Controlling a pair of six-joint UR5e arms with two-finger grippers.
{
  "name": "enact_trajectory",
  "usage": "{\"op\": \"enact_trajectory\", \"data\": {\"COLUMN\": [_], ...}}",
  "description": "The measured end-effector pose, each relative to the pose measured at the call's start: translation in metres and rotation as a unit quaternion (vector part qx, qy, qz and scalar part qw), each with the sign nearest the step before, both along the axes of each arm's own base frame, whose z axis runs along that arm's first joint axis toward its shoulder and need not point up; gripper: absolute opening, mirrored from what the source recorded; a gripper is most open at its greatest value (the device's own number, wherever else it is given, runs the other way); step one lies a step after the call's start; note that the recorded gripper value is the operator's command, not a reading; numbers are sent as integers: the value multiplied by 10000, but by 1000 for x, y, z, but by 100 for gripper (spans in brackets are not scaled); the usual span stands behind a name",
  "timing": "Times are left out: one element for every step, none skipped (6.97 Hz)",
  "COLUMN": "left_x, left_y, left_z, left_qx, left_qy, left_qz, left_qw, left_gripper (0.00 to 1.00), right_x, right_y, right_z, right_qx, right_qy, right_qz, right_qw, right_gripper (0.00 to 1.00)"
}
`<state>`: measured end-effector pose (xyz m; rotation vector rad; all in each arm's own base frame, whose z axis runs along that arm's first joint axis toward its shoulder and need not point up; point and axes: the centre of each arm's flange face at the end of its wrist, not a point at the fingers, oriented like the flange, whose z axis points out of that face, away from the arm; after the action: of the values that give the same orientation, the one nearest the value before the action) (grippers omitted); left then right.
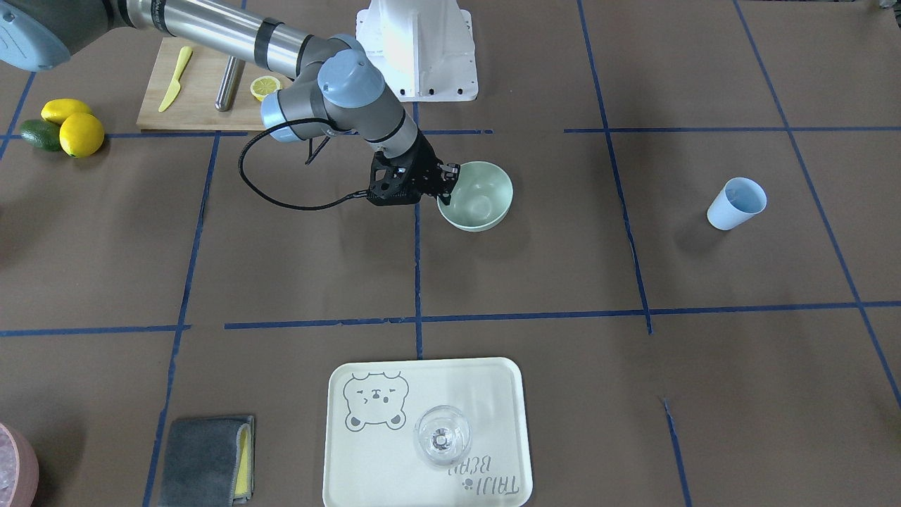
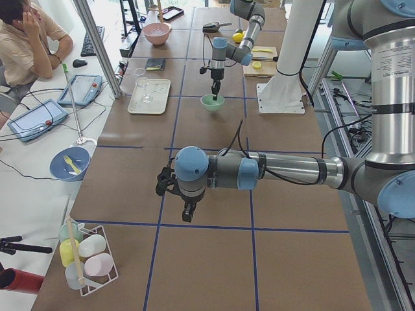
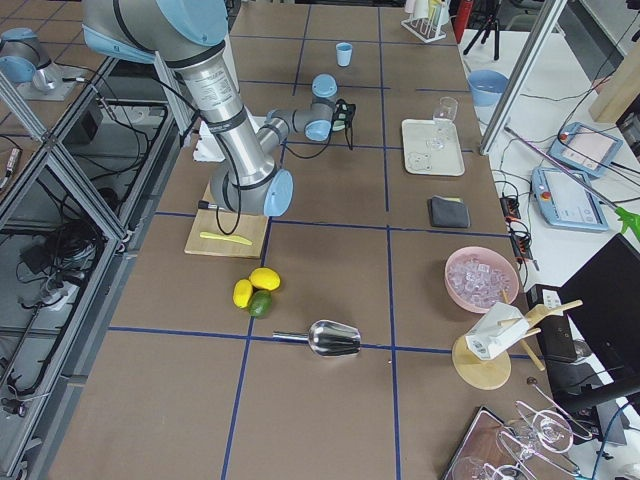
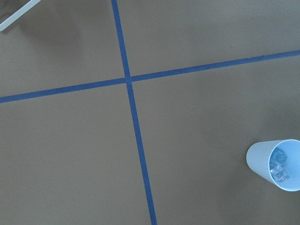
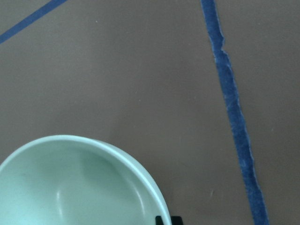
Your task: Pour ice into bowl
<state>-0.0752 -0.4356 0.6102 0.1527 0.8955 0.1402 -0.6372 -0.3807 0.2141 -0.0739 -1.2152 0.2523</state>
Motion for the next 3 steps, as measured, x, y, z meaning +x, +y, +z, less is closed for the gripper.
{"op": "enact_trajectory", "data": {"left_x": [0, 0, 0], "left_y": [0, 0, 0], "left_z": [0, 0, 0], "left_qx": [-1, 3, 6], "left_qy": [0, 0, 0], "left_qz": [0, 0, 0], "left_qw": [10000, 10000, 10000], "left_gripper": [100, 100, 100], "right_x": [-9, -16, -20], "right_y": [-1, -3, -5], "right_z": [-6, -16, -25], "right_qx": [-17, -57, -91], "right_qy": [82, 207, 337], "right_qz": [-5, -3, 8], "right_qw": [10000, 9998, 9994], "right_gripper": [56, 69, 66]}}
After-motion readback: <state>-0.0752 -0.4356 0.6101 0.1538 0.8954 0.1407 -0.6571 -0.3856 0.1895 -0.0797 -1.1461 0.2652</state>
